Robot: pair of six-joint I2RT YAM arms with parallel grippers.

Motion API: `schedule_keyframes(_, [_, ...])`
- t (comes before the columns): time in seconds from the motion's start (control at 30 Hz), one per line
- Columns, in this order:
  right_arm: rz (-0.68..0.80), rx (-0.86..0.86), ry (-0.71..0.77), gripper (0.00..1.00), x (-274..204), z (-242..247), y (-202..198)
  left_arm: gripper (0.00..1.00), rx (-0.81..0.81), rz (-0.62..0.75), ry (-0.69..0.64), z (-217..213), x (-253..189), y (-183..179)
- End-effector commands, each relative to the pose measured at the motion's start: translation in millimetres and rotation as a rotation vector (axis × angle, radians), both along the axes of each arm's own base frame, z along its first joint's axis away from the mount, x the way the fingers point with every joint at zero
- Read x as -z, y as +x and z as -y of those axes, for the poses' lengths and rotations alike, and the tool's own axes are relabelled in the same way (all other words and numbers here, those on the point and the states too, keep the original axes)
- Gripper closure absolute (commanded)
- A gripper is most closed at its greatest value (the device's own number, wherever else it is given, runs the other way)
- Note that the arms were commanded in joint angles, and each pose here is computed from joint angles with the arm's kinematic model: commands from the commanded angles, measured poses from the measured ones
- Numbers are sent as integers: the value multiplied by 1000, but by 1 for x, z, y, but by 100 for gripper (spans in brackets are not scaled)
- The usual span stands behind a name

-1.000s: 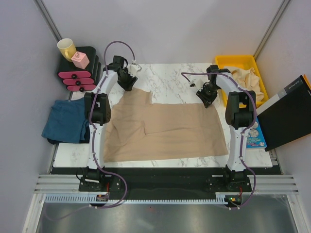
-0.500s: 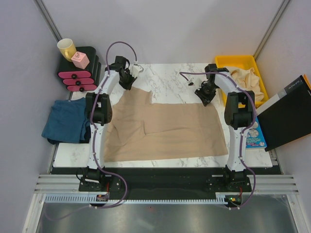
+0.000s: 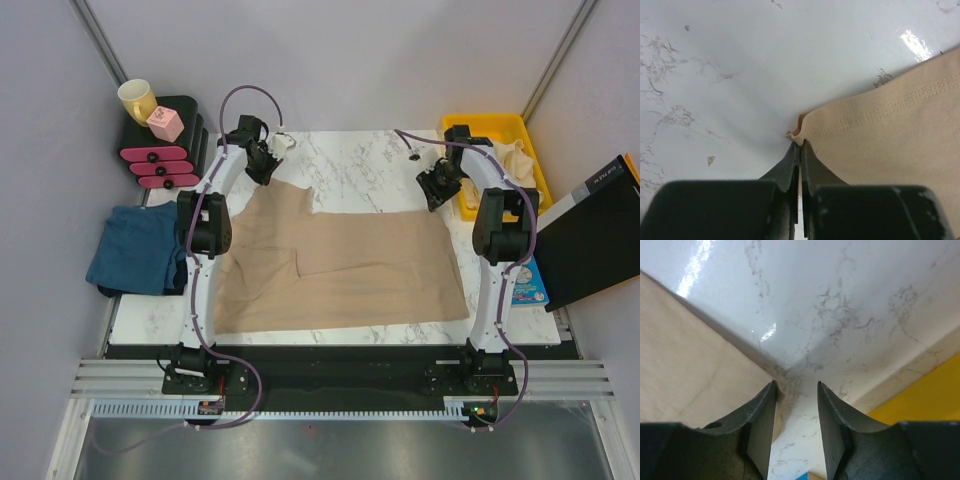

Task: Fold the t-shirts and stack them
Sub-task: Fold the tshirt

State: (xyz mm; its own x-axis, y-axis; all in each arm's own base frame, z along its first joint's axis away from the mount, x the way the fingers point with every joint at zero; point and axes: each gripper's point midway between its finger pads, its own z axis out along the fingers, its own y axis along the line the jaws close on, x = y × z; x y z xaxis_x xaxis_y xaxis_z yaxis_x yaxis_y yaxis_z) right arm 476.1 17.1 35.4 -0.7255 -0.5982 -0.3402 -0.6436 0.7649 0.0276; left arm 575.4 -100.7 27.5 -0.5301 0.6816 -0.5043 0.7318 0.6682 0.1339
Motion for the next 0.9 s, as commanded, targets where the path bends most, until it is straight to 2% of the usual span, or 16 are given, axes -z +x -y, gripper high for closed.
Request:
schedule_keyframes(0.0, [59, 65, 53, 56, -10, 8, 22, 98, -29, 94, 7, -4, -50, 7])
schedule_keyframes(0.1, [46, 46, 86, 60, -9, 2, 21, 98, -27, 100, 17, -4, -53, 7])
schedule_keyframes(0.27, [-14, -23, 151, 57, -11, -11, 5, 98, -29, 111, 37, -7, -57, 7])
schedule_keyframes(0.5, [-1, -17, 165, 54, -26, -6, 6, 98, -19, 112, 48, -5, -57, 6])
schedule_keyframes(0.7, [-82, -55, 261, 53, -31, -23, -14, 98, -13, 120, 59, -5, -59, 6])
schedule_keyframes(0.87, [-151, -57, 266, 53, -18, -24, -33, 98, -10, 118, 61, -5, -58, 6])
